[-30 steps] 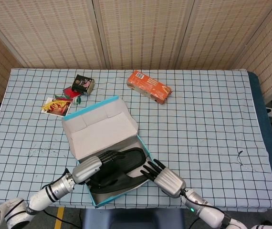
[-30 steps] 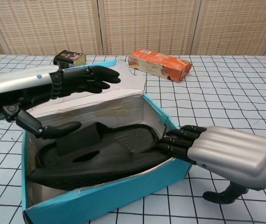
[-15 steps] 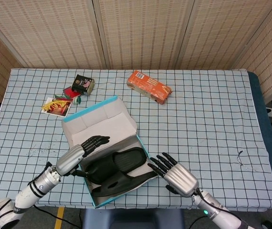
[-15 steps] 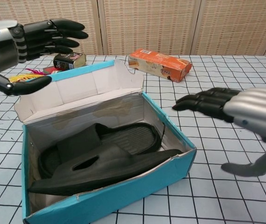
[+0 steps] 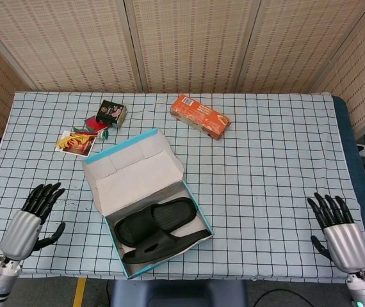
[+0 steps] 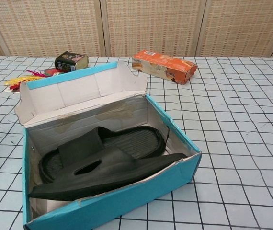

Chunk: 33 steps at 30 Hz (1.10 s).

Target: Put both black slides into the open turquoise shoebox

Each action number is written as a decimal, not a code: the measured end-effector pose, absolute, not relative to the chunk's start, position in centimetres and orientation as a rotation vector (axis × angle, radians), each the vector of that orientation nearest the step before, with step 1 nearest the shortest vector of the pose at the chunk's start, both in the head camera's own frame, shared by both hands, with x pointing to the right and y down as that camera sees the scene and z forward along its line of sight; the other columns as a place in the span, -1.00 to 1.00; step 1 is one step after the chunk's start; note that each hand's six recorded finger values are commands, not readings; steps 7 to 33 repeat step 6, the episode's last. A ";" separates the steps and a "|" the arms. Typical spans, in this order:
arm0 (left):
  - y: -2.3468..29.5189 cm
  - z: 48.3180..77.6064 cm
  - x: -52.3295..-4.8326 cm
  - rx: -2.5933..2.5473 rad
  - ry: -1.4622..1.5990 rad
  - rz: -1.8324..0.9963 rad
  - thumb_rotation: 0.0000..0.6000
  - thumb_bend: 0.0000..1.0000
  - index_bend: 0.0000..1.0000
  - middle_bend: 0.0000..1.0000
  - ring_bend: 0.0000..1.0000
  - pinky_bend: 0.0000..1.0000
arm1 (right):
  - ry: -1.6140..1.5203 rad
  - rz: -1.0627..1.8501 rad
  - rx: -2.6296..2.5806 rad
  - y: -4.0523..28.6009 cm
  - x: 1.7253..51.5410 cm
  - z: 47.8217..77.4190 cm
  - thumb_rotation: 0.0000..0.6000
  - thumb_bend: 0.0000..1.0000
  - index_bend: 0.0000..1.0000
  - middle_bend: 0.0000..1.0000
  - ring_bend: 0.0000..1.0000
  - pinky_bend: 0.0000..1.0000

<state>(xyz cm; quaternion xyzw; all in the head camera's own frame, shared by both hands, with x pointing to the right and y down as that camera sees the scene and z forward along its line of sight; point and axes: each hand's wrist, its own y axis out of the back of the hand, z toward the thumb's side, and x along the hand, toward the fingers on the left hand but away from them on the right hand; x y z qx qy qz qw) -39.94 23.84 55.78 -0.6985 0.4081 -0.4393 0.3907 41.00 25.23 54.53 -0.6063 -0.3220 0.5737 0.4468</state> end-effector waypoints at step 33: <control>25.4 55.9 -42.9 -1.654 1.031 -1.295 1.00 -0.16 -1.00 -1.00 -1.00 -0.89 | -0.840 1.444 -1.509 25.2 42.2 54.1 1.00 -0.64 -1.00 -1.00 -1.00 -1.00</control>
